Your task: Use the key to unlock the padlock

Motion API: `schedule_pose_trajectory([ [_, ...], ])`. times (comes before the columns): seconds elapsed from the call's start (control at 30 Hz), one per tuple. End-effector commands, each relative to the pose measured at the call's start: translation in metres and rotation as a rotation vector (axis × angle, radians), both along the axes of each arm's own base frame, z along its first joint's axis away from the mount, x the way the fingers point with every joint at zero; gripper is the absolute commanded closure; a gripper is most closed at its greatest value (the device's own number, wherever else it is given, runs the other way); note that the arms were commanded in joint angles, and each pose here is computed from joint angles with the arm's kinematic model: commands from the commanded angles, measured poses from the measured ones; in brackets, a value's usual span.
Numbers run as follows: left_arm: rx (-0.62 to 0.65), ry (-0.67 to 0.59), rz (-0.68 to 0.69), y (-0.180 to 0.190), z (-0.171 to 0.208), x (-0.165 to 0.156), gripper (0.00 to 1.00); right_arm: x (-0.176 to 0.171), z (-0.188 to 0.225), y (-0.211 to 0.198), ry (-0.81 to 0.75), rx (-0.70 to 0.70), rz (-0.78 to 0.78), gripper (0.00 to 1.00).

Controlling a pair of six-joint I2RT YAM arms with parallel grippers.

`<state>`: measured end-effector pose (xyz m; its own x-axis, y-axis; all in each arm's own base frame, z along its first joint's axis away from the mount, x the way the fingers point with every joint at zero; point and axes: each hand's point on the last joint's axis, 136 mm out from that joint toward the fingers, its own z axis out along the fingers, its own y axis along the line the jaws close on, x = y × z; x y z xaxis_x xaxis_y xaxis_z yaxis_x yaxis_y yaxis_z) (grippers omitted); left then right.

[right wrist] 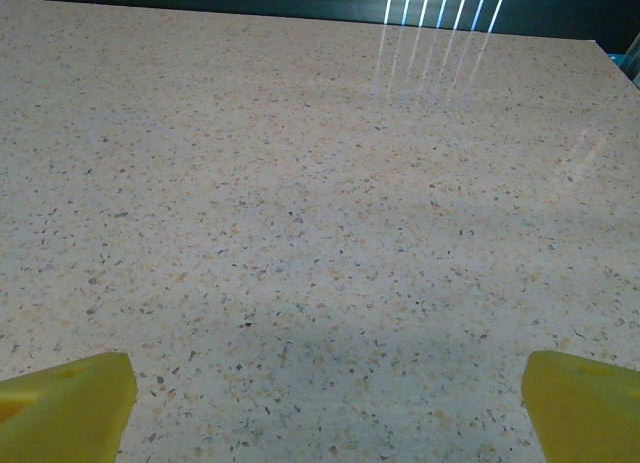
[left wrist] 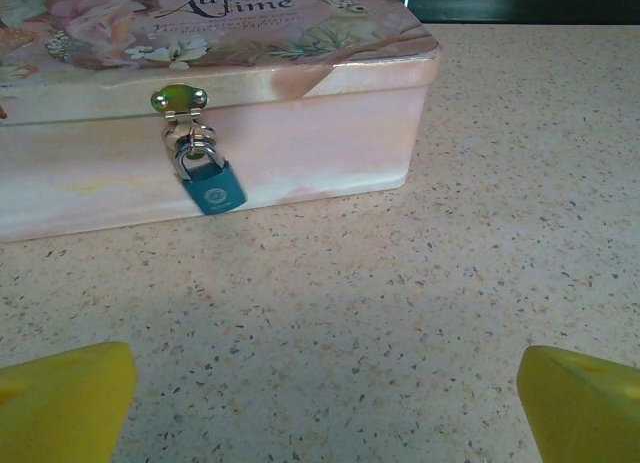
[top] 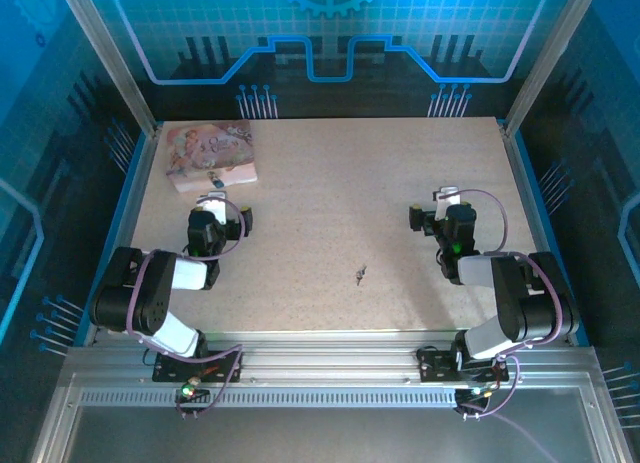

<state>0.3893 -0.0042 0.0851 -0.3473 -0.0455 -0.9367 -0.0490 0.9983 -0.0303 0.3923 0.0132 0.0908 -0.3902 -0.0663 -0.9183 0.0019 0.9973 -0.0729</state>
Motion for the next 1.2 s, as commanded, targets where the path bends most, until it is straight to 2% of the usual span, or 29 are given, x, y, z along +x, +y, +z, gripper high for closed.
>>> schedule_pose_trajectory([
  [0.0,-0.007,-0.042,-0.014,-0.003,0.011,0.006,0.01,0.004,0.004,0.002,-0.012,-0.009,0.007,0.00],
  [0.67,-0.010,-0.041,-0.013,-0.003,0.011,0.006,0.01,0.004,0.004,0.002,-0.013,-0.009,0.007,0.00],
  [0.77,-0.018,-0.036,0.033,0.006,0.011,0.008,0.01,0.006,0.008,0.008,0.008,-0.011,0.042,0.00],
  [0.87,-0.018,-0.065,0.143,0.024,0.017,0.003,0.01,0.014,0.021,0.014,0.115,-0.019,0.064,0.01],
  [0.93,-0.015,-0.065,0.142,0.024,0.026,0.002,0.01,0.020,0.027,0.012,0.200,-0.017,0.037,0.02],
  [1.0,-0.013,-0.054,0.165,0.027,0.038,0.001,0.01,0.029,0.041,0.013,0.256,0.052,-0.010,0.02],
  [1.07,-0.016,-0.040,0.245,0.040,0.054,-0.002,0.01,0.042,0.061,0.022,0.295,0.147,-0.040,0.02],
  [1.17,-0.097,0.013,0.376,0.055,0.080,-0.006,0.01,0.061,0.073,0.051,0.373,0.233,-0.053,0.06],
])
